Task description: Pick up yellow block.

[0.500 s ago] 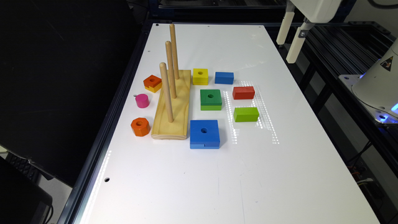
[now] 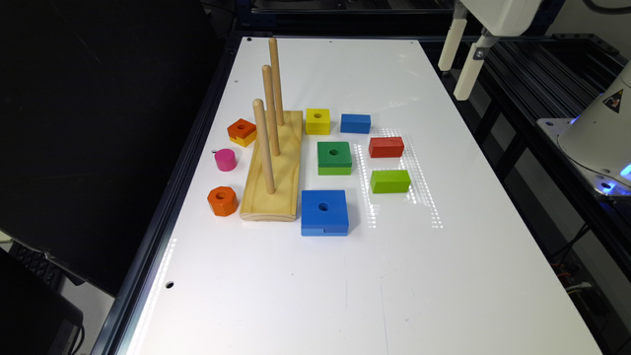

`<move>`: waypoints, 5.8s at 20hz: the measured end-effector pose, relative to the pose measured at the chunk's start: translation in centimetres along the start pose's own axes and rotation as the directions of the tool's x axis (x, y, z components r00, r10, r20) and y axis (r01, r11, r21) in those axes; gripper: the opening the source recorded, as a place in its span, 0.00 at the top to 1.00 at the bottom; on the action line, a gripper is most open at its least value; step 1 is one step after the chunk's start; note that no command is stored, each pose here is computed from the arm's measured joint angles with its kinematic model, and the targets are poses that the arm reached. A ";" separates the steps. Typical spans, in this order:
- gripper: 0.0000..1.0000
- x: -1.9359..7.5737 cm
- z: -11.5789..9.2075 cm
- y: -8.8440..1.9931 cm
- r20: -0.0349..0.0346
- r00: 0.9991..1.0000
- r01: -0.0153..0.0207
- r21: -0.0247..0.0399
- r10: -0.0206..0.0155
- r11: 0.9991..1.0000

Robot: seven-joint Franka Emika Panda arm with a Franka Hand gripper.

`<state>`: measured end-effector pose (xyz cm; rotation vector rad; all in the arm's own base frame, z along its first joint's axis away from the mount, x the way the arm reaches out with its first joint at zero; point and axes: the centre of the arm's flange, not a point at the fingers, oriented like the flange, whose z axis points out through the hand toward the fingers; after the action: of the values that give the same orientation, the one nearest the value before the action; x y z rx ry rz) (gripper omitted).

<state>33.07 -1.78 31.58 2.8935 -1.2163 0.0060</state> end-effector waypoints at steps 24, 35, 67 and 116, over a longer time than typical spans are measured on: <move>0.00 1.45 -0.8 0.1 -0.017 1.000 -0.008 0.013 0.009 1.000; 0.00 3.66 -0.4 -0.3 -0.016 1.000 -0.012 0.011 0.012 1.000; 0.00 8.27 -0.1 -2.1 -0.013 1.000 -0.010 0.006 0.010 1.000; 0.00 18.55 0.2 -5.9 -0.037 0.999 -0.002 0.023 0.003 1.000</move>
<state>50.28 -10.89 31.42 2.8973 -1.2215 0.0742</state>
